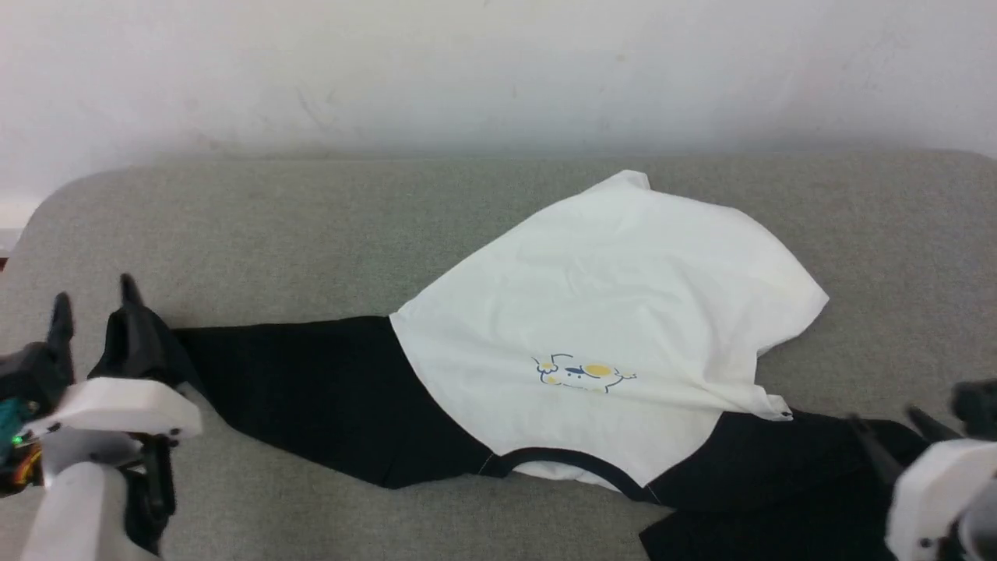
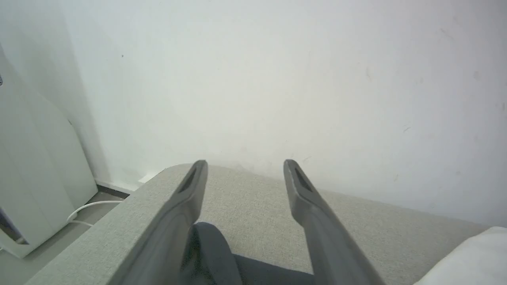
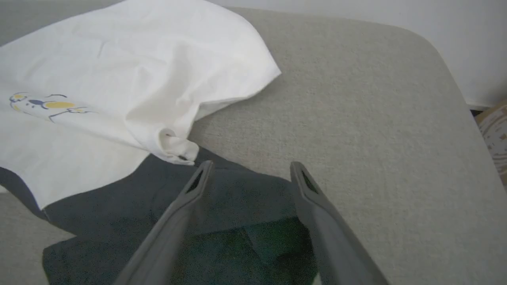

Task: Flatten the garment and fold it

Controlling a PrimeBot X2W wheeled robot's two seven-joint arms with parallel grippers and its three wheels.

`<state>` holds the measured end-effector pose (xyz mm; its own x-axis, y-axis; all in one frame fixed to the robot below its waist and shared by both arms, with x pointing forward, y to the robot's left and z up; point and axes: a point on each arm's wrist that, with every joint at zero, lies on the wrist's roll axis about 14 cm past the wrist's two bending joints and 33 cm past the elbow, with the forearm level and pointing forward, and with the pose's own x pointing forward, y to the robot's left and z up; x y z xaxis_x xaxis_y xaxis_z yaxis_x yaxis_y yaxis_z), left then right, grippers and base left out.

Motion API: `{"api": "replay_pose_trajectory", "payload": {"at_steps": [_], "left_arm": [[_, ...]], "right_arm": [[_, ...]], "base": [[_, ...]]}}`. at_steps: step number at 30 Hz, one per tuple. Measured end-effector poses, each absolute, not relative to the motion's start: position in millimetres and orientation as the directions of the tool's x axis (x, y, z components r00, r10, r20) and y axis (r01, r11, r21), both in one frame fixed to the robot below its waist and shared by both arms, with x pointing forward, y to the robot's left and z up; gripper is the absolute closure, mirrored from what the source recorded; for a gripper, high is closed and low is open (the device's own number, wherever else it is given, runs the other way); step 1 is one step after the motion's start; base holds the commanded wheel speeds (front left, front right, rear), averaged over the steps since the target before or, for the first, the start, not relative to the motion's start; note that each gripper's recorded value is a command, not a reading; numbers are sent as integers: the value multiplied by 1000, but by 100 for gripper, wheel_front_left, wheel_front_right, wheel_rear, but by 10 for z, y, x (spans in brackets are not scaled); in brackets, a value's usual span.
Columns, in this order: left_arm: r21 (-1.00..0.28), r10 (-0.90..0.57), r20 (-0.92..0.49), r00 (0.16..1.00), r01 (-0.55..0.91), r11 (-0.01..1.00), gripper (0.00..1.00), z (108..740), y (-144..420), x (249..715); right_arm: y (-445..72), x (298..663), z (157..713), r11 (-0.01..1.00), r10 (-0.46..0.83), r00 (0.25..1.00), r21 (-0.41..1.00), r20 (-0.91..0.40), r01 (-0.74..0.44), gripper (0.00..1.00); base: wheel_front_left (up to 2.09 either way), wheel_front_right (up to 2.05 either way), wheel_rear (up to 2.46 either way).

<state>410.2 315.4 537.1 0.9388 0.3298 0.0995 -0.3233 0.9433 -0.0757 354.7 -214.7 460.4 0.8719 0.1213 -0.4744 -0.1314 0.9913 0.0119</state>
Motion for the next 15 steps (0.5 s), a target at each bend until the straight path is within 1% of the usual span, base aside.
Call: {"api": "replay_pose_trajectory", "payload": {"at_steps": [2, 6, 8, 15], "left_arm": [[-87, 276, 140, 951, -266, 960, 0, 5475, 2979, 4077], [-113, 210, 164, 964, -193, 975, 0, 5499, 2670, 3934], [-125, 187, 157, 970, -169, 978, 0, 5456, 2544, 3859], [-157, 111, 73, 991, -98, 983, 0, 5203, 2218, 3773]], "right_arm": [[-2418, 3444, 4548, 999, 32, 846, -11, -533, -45, 0], [-2683, 3097, 4279, 998, -60, 727, -55, -684, 30, 0], [-2714, 3020, 4210, 998, -69, 692, -58, -718, 39, 0], [-2692, 3040, 3960, 998, -56, 625, -39, -779, 40, 0]], "base": [[0, 0, 0], [0, 0, 0], [0, 0, 0], [0, 0, 0]]}}
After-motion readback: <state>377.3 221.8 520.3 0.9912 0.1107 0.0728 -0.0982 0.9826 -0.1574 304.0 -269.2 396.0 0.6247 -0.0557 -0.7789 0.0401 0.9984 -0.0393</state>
